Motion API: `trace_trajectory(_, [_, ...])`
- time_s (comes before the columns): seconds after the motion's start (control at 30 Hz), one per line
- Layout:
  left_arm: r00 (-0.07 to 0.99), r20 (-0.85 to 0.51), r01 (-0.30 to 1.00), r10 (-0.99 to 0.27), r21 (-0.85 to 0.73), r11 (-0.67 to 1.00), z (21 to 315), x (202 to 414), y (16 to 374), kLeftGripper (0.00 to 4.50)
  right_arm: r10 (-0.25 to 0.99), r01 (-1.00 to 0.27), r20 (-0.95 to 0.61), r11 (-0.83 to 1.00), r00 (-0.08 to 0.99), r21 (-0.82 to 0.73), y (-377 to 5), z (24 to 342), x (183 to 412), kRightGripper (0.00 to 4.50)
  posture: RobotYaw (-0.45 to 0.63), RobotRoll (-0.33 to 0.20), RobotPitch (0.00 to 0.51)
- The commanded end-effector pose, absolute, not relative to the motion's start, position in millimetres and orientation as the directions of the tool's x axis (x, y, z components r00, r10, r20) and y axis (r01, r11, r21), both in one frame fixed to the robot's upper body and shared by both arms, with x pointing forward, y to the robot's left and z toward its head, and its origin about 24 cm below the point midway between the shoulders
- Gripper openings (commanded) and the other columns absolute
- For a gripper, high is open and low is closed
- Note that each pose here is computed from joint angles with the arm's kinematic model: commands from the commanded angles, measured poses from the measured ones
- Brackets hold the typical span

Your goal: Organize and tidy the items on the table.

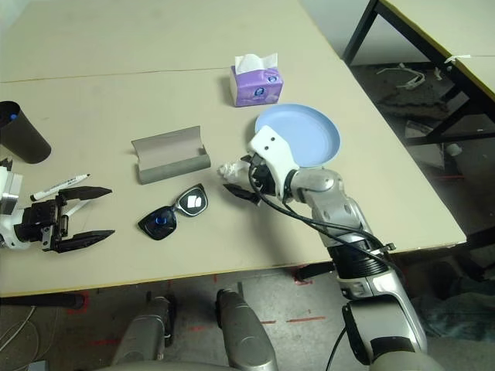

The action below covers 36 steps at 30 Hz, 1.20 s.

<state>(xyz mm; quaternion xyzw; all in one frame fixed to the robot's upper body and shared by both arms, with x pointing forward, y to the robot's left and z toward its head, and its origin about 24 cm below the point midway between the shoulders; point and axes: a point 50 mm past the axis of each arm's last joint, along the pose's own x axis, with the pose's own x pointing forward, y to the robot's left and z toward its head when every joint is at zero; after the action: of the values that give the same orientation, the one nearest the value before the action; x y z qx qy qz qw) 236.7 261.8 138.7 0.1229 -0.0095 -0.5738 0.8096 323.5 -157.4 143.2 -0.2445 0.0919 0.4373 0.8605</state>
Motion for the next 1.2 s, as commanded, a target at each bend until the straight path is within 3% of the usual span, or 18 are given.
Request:
trace_trajectory(0.03, [0.335, -0.137, 0.93, -0.932, 0.205, 0.304, 134.8, 233.5, 260.0, 4.5, 0.706, -0.808, -0.395, 0.482, 0.587, -0.34, -155.5, 139.3, 324.7, 4.46, -0.18, 0.0, 0.237])
trace_trajectory(0.07, [0.335, -0.137, 0.93, -0.932, 0.205, 0.305, 134.7, 233.2, 259.8, 4.5, 0.707, -0.809, -0.397, 0.481, 0.586, -0.338, -155.5, 139.3, 324.9, 4.46, -0.17, 0.0, 0.236])
trace_trajectory(0.17, [0.34, -0.132, 0.928, -0.931, 0.207, 0.309, 134.3, 232.8, 258.7, 4.5, 0.706, -0.819, -0.414, 0.48, 0.574, -0.315, -156.0, 138.2, 323.8, 3.88, -0.18, 0.0, 0.238])
trace_trajectory(0.5, [0.338, -0.11, 0.926, -0.935, 0.214, 0.31, 132.8, 234.8, 252.6, 4.5, 0.705, -0.826, -0.43, 0.477, 0.563, -0.299, -157.6, 140.3, 320.3, 0.16, -0.18, 0.0, 0.236])
trace_trajectory(0.77, [0.336, -0.104, 0.927, -0.936, 0.214, 0.309, 131.2, 238.3, 250.8, 4.5, 0.708, -0.81, -0.392, 0.51, 0.587, -0.291, -159.0, 150.4, 322.8, 0.04, -0.2, 0.0, 0.233])
trace_trajectory(1.1, [0.33, -0.11, 0.931, -0.938, 0.203, 0.304, 127.1, 240.4, 250.5, 4.5, 0.737, -0.759, -0.191, 0.608, 0.648, -0.231, -160.1, 211.6, 333.9, 0.04, -0.21, 0.0, 0.235])
trace_trajectory(1.2, [0.328, -0.108, 0.932, -0.939, 0.202, 0.302, 126.9, 240.7, 249.5, 4.5, 0.697, -0.714, -0.173, 0.646, 0.696, -0.269, -167.9, 219.9, 339.5, 0.04, -0.22, 0.0, 0.232])
